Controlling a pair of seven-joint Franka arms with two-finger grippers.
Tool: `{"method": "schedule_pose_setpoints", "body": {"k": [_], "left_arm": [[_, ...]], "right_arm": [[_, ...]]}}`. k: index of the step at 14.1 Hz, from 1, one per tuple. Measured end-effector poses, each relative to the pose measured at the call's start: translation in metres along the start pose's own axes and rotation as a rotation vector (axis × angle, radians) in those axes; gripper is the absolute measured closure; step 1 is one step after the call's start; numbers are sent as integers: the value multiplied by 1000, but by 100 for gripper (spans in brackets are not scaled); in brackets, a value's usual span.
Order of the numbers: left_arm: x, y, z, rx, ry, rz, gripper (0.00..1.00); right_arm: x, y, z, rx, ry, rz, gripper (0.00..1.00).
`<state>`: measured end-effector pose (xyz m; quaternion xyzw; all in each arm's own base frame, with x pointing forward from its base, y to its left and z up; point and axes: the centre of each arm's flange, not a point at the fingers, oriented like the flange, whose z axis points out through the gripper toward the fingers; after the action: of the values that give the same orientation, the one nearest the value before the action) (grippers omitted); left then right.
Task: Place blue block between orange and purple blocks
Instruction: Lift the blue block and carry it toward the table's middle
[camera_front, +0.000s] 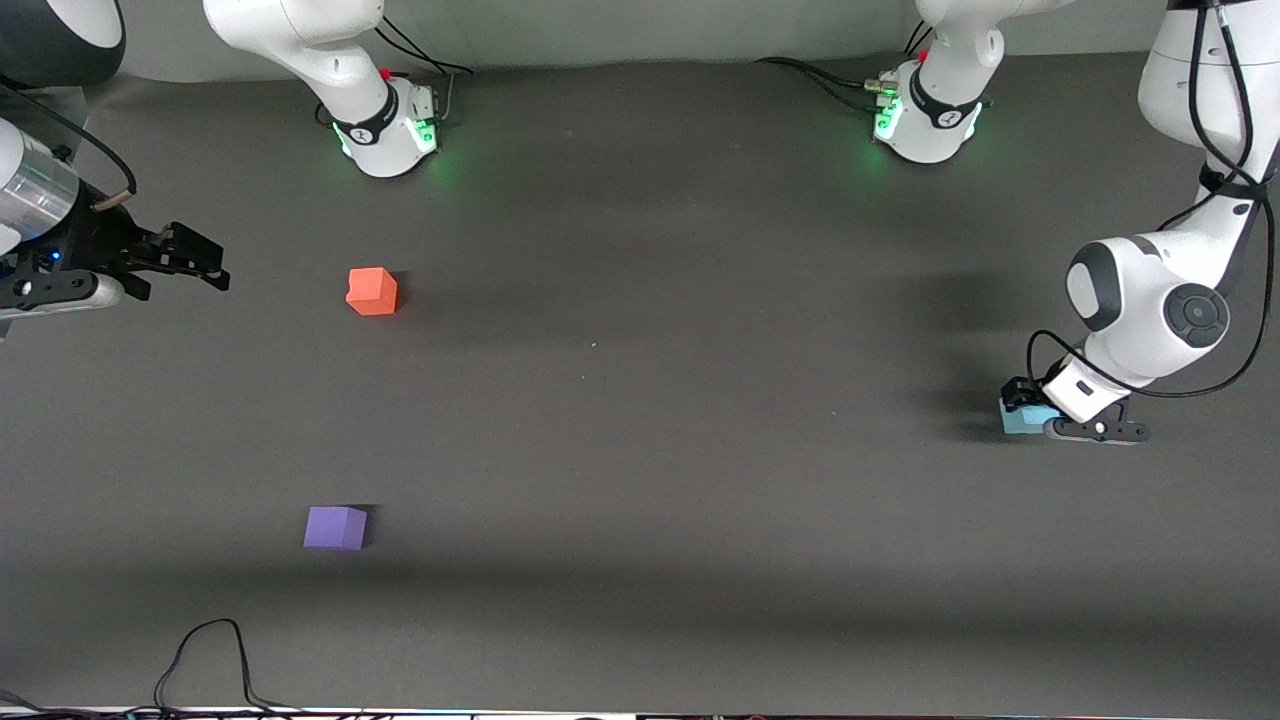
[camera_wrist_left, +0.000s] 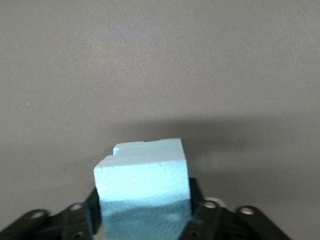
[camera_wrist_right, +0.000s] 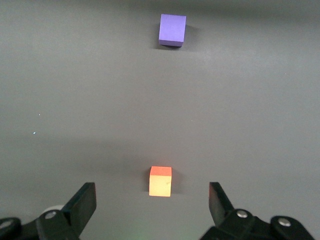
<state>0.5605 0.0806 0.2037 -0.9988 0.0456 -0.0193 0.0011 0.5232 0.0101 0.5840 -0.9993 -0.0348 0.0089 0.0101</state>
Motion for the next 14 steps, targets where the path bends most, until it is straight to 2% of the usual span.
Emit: {"method": "schedule_pose_setpoints", "body": {"k": [1, 4, 6, 8, 11, 14], "left_arm": [[2, -1, -2, 1, 5, 0, 44], [13, -3, -12, 0, -6, 0, 44], [28, -6, -34, -8, -49, 2, 44], [49, 4, -81, -19, -101, 7, 44], [78, 90, -166, -10, -165, -32, 44], [83, 248, -206, 18, -153, -109, 44]], "right_arm": [[0, 0, 0, 0, 0, 0, 0], [0, 0, 0, 0, 0, 0, 0], [0, 0, 0, 0, 0, 0, 0], [0, 0, 1, 0, 0, 0, 0], [0, 0, 1, 0, 0, 0, 0], [0, 0, 0, 0, 2, 1, 0]]}}
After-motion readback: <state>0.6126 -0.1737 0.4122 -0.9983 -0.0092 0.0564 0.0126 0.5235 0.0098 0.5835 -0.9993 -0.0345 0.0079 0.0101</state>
